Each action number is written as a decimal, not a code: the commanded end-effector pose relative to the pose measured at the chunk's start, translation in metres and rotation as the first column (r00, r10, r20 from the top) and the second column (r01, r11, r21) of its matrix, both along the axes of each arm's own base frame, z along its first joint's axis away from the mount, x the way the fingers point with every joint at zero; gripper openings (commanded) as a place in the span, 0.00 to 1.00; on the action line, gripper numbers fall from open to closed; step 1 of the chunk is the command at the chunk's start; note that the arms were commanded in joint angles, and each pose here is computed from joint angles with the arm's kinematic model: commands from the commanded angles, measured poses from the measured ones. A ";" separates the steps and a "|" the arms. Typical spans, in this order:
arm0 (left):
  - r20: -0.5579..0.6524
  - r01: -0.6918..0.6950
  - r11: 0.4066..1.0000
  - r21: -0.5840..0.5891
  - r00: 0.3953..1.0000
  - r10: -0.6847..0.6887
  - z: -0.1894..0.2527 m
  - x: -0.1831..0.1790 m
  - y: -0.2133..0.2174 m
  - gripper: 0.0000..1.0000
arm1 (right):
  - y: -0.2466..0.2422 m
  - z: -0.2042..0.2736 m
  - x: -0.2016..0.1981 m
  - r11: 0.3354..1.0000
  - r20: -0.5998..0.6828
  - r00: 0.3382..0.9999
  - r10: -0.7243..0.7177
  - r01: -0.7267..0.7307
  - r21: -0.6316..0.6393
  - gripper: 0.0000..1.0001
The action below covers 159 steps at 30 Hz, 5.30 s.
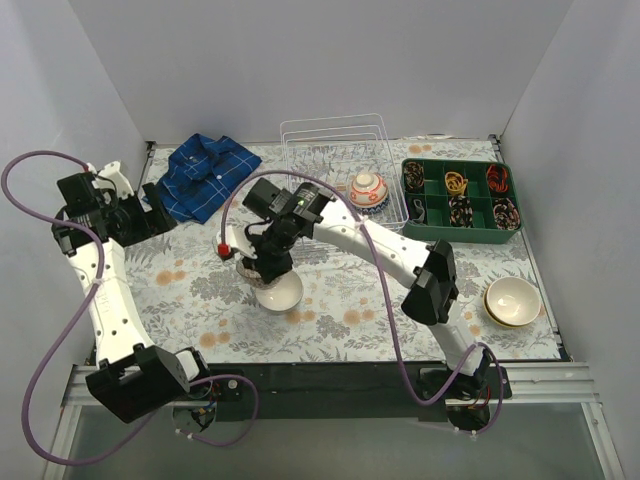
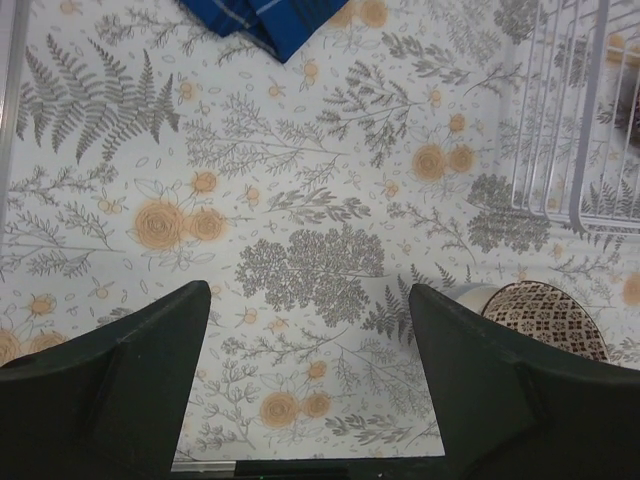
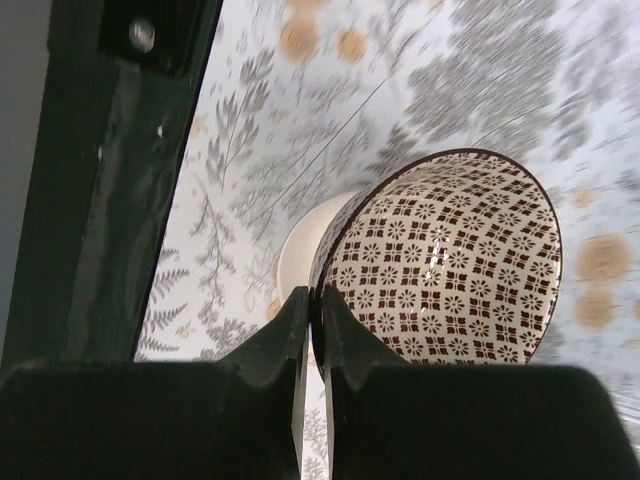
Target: Load the bowls into the dish rack
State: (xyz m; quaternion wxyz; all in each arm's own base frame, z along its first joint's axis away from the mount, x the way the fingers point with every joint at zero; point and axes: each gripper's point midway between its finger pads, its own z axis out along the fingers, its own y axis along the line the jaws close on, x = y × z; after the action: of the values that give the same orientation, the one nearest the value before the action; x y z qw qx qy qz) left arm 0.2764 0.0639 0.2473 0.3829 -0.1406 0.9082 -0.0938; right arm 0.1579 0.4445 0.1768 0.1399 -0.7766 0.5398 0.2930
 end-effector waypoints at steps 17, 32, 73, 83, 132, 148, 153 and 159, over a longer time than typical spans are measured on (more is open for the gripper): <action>0.173 0.491 0.869 0.061 0.852 -0.494 0.062 0.155 -0.140 0.00 | -0.085 0.157 0.173 0.724 -0.661 0.689 -0.299 0.614 0.313 0.01; 0.233 0.785 0.615 0.071 0.587 -0.776 0.015 0.178 -0.257 0.00 | -0.099 0.059 0.244 0.669 -0.876 0.321 -0.361 0.743 -0.003 0.01; -0.012 0.859 0.424 0.285 0.446 -0.895 -0.078 0.155 -0.305 0.00 | -0.076 -0.033 0.286 0.413 -0.884 -0.107 -0.454 0.854 -0.316 0.01; -0.093 0.864 0.408 0.296 0.451 -0.888 -0.105 0.148 -0.299 0.00 | -0.087 -0.053 0.283 0.395 -0.869 -0.137 -0.475 0.850 -0.350 0.01; 0.086 0.815 0.491 0.310 0.490 -0.868 -0.088 0.169 -0.340 0.00 | -0.180 -0.005 0.311 0.103 -0.632 -0.002 -0.775 0.986 -0.129 0.41; 0.199 0.493 0.746 0.448 0.759 -0.620 -0.009 0.194 -0.264 0.00 | -0.157 -0.012 0.270 0.500 -0.333 0.505 -0.796 0.859 0.108 0.01; 0.201 0.448 0.766 0.462 0.788 -0.582 -0.007 0.184 -0.246 0.00 | -0.149 -0.027 0.265 0.526 -0.295 0.524 -0.799 0.847 0.079 0.01; 0.217 0.379 0.798 0.469 0.826 -0.520 -0.002 0.188 -0.216 0.00 | -0.159 -0.046 0.265 0.556 -0.154 0.560 -0.814 0.828 0.069 0.01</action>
State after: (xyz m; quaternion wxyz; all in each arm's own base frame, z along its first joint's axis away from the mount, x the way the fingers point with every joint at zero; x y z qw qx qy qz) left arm 0.4636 -0.1779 0.2199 0.4886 0.2195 0.8437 -0.0361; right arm 0.4124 0.3023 0.1385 0.2703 -0.3769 0.8239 0.3258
